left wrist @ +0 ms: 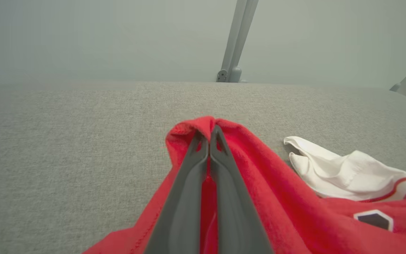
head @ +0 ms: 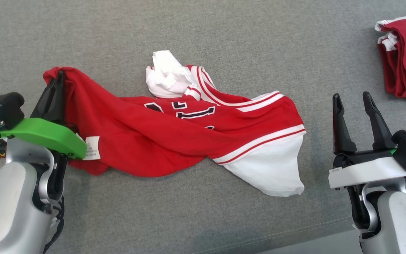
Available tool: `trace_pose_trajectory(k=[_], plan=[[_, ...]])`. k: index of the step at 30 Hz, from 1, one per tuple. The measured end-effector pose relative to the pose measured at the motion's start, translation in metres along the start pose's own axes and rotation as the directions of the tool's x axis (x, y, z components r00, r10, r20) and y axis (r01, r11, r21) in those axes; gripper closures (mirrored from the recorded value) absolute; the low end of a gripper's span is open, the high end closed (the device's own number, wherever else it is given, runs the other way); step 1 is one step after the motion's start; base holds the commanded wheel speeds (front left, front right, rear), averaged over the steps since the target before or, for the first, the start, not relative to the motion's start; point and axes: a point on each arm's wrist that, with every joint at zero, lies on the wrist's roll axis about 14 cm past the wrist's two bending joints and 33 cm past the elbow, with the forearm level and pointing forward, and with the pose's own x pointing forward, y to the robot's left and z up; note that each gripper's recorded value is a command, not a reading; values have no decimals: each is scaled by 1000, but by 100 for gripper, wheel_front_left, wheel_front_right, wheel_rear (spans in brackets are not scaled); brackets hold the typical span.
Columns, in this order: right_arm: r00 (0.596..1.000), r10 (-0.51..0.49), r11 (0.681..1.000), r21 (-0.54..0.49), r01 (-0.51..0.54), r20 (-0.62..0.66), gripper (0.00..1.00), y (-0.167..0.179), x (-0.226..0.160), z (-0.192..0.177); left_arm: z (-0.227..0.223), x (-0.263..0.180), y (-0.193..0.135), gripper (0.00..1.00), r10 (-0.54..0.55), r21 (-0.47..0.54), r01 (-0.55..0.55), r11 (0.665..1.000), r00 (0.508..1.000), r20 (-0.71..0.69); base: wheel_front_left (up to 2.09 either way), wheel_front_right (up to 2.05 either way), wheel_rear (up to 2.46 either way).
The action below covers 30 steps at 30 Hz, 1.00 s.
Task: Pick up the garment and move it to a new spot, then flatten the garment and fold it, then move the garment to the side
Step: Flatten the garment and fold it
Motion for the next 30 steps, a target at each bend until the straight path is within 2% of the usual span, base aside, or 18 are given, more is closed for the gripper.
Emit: trace_pose_trajectory(k=[4,5,6,7,13,19,23,30], plan=[[999,-23,1000,-6,23,-25,0,-8,0,-9,-30,20,2,100,-5,-27,3,1000,998,-66,0,0,0],[999,-25,1000,-6,24,-30,0,-9,0,-11,-37,23,3,74,-5,-31,3,1000,996,-88,0,0,0],[999,-26,1000,-6,26,-33,0,-9,0,-12,-45,25,3,6,-7,-34,3,999,994,-108,0,0,0],[999,-26,1000,-6,26,-34,0,-9,1,-13,-50,25,2,0,-9,-37,5,999,993,-115,0,0,0],[1000,-1,1000,0,1,-29,0,0,5,-12,-41,20,9,0,10,-24,-11,1000,999,-46,0,0,0],[999,32,999,-4,-32,-9,0,10,7,-4,-22,-11,23,0,81,-28,-80,996,995,64,0,0,0],[998,61,998,-7,-61,7,0,18,8,4,1,-34,32,0,133,-12,-133,991,978,158,0,0,0],[991,128,991,-29,-127,28,0,36,3,18,35,-79,28,0,163,53,-184,981,946,281,0,0,0]])
